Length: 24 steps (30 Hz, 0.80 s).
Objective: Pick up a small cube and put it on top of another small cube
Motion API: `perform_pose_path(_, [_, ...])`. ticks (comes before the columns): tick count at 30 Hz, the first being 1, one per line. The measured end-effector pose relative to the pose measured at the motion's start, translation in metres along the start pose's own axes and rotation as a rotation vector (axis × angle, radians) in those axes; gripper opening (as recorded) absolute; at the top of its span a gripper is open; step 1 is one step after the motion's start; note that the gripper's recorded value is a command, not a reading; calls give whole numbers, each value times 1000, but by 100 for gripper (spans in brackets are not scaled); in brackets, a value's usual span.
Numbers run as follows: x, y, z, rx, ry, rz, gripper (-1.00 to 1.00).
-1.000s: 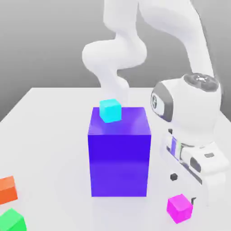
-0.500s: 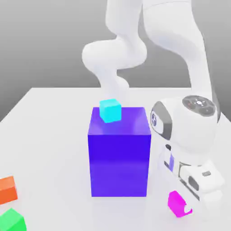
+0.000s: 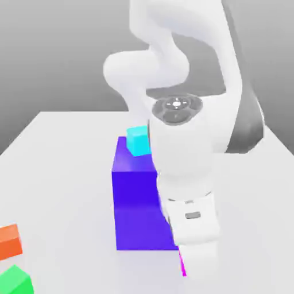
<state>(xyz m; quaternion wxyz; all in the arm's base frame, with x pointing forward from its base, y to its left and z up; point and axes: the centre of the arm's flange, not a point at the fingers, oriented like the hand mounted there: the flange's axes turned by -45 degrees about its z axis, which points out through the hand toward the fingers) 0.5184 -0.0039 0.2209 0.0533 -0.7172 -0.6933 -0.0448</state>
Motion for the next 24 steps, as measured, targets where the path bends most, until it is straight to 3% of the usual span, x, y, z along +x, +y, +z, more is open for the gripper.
perform_pose_path(12, [-259, -18, -60, -47, -117, 201, -100])
perform_pose_path(18, [-260, -13, -17, -18, -139, 61, -100])
perform_pose_path(19, [-262, -13, -3, -17, -138, 59, 100])
perform_pose_path(24, [-262, -13, -3, -17, -138, 59, 100])
